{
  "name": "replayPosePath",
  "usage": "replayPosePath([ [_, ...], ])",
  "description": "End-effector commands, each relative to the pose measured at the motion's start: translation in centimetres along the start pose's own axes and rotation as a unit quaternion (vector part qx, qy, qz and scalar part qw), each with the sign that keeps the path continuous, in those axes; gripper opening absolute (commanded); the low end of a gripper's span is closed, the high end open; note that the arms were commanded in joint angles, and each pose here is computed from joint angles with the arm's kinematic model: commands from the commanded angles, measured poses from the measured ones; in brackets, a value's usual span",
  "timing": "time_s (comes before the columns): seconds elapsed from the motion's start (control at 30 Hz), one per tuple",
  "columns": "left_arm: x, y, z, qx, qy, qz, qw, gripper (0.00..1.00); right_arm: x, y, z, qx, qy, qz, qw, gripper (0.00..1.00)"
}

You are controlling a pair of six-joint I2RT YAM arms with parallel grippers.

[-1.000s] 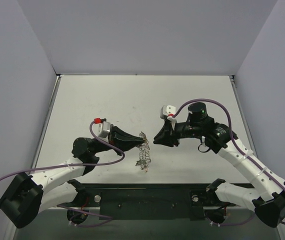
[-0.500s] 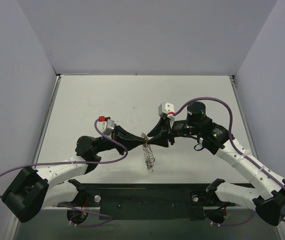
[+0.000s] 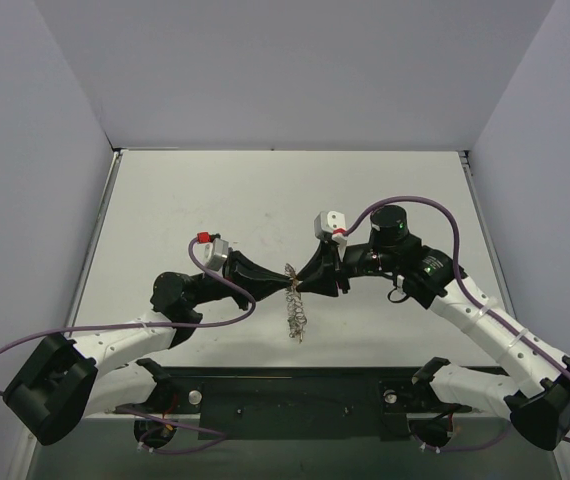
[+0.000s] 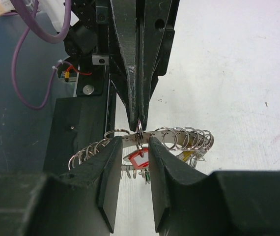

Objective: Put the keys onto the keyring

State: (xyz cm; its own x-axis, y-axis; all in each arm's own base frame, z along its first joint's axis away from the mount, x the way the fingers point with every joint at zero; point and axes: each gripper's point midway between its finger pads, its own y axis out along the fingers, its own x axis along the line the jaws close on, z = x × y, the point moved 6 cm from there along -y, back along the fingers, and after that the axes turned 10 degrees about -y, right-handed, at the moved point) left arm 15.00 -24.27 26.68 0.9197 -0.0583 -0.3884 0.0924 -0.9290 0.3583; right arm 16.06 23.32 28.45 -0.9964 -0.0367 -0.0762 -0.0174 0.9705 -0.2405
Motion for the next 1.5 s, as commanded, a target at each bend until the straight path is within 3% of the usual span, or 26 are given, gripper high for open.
replayPosePath([
  [0.0,-2.5,0.7,-3.3,-0.066,0.071,0.058,0.994,0.00,0.1,0.2,0.1,-0.012,-0.024,-0.017,1.000,0.23],
  [0.23,-2.6,0.8,-3.4,-0.067,0.070,0.064,0.993,0.00,0.0,0.5,0.1,-0.014,-0.027,-0.019,0.999,0.14],
  [0.43,-2.6,0.9,-3.1,-0.065,0.064,0.065,0.994,0.00,-0.3,0.7,-0.4,-0.026,-0.033,-0.016,0.999,0.01],
  [0.87,-2.3,0.7,-2.9,-0.069,0.055,0.050,0.995,0.00,0.2,0.3,-0.6,-0.025,-0.023,-0.021,0.999,0.00],
  [1.33,-1.7,0.3,-2.1,-0.014,0.042,-0.004,0.999,0.30,-0.2,-1.0,1.5,0.048,0.019,0.035,0.998,0.00],
  [1.4,-1.4,0.2,-2.3,0.001,0.058,-0.021,0.998,0.32,-0.2,-1.3,1.6,0.063,0.010,0.038,0.997,0.00],
  [1.47,-0.3,-0.2,-1.4,0.052,0.057,-0.065,0.995,0.33,-0.2,-1.8,1.9,0.089,-0.007,0.037,0.995,0.00],
])
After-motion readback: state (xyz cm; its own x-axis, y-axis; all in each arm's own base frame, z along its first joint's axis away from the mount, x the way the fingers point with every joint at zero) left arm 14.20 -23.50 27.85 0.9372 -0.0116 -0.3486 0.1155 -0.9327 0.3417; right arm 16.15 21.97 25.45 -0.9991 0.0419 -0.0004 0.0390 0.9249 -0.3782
